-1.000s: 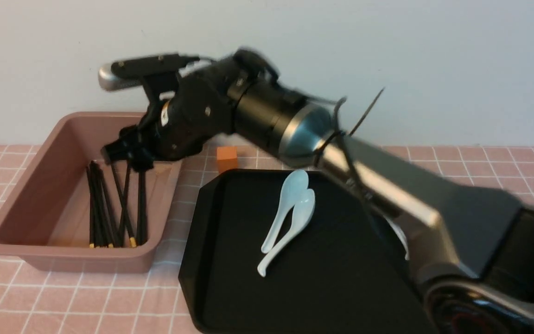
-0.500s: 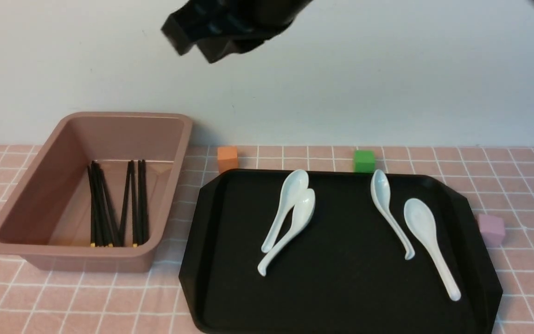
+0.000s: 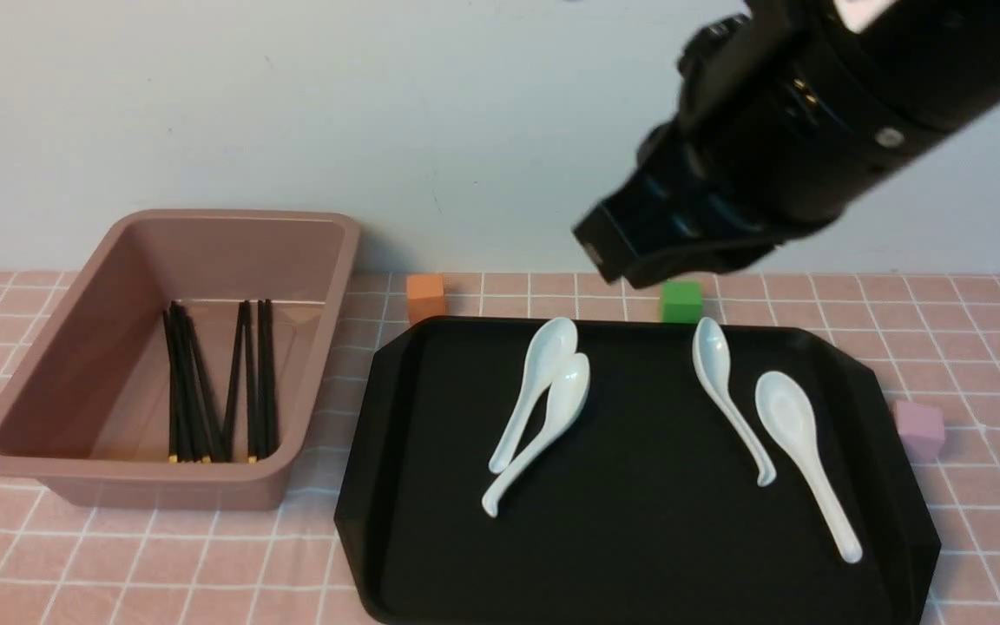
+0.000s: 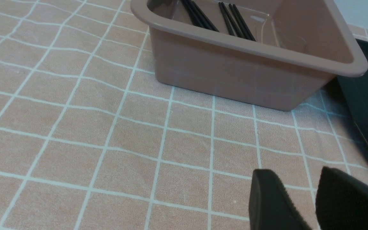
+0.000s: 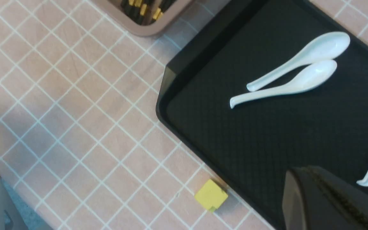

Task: On pink tablecloth take chopsticks from black tray and put them in box.

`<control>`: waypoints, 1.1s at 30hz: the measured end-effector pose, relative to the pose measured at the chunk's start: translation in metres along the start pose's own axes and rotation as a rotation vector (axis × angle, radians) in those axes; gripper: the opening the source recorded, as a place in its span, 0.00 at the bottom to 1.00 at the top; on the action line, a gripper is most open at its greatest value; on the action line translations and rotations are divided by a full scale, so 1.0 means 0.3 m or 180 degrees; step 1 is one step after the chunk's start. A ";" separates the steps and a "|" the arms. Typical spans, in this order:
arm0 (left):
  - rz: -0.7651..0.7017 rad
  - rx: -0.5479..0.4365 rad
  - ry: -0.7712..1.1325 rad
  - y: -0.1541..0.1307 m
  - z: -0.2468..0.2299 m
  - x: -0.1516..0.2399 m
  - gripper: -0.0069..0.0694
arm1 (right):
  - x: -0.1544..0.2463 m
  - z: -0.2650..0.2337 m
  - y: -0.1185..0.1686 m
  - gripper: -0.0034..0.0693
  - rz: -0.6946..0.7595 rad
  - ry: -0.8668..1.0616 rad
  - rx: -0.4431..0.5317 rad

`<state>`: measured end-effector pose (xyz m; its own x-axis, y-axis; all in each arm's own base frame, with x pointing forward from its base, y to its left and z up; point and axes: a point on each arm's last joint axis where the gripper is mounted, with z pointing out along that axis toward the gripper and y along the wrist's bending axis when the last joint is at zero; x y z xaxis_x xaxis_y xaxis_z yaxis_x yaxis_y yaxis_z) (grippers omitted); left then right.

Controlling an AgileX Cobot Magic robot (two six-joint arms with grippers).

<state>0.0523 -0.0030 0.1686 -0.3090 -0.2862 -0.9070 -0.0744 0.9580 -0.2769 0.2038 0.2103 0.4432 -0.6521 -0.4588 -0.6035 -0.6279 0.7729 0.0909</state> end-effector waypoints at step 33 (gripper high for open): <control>0.0000 0.0000 0.0000 0.000 0.000 0.000 0.40 | 1.005 0.066 -0.272 0.03 0.0500 -0.1483 0.1287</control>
<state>0.0523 -0.0030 0.1686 -0.3090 -0.2862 -0.9070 -0.0744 0.9580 -0.2769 0.0670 0.0175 0.2381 -0.4132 -0.1580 -0.8968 -0.2704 0.9617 -0.0449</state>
